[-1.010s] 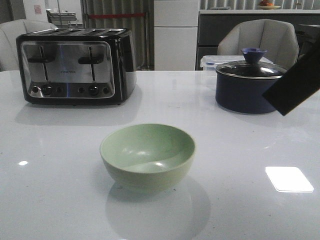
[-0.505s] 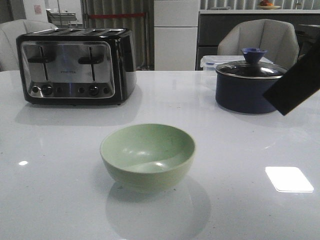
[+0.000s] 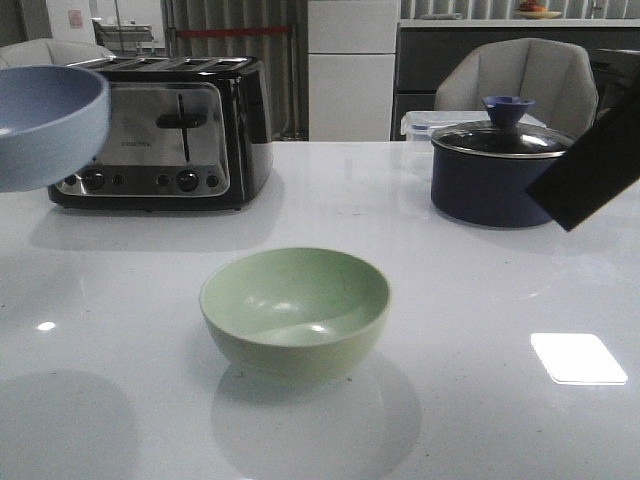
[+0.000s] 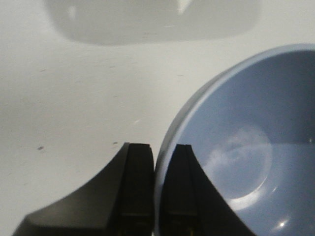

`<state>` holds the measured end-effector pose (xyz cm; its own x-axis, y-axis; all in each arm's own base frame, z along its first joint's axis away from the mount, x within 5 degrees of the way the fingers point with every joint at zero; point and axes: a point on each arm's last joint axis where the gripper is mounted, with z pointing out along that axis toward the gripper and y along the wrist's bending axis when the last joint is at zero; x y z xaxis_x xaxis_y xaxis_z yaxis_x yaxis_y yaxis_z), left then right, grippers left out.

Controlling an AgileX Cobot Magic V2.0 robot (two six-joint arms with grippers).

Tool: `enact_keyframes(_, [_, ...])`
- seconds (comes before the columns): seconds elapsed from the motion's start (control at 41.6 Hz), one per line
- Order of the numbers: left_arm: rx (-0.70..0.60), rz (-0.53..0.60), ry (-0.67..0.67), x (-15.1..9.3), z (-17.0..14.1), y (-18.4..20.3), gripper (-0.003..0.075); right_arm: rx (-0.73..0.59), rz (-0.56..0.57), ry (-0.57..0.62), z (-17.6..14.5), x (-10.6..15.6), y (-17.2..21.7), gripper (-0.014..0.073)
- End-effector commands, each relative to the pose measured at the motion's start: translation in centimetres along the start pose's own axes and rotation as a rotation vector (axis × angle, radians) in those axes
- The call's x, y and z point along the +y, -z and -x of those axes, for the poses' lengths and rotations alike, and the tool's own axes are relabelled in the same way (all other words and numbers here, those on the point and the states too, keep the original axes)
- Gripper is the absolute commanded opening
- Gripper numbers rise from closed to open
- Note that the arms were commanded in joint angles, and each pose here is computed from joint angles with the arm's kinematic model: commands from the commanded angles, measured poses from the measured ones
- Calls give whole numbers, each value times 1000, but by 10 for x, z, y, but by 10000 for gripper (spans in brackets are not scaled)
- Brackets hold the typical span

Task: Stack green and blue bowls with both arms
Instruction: 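Grasp the rim of the light blue bowl with the left gripper, then lower the blue bowl into the green bowl with the left gripper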

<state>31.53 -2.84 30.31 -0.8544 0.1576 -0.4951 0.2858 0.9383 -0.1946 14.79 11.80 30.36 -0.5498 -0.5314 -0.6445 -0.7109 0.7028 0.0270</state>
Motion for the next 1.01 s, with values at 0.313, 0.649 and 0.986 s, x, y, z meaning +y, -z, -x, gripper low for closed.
enact_keyframes(0.313, [25,-238,-296,-136,30,-38,93,-91,-13,13,11,0,10,500])
enact_keyframes(0.649, [158,-248,-303,-146,28,-104,93,-91,-13,13,11,0,10,500])
enact_keyframes(0.986, [164,-250,-291,-147,27,-120,246,-91,-13,13,11,0,10,500])
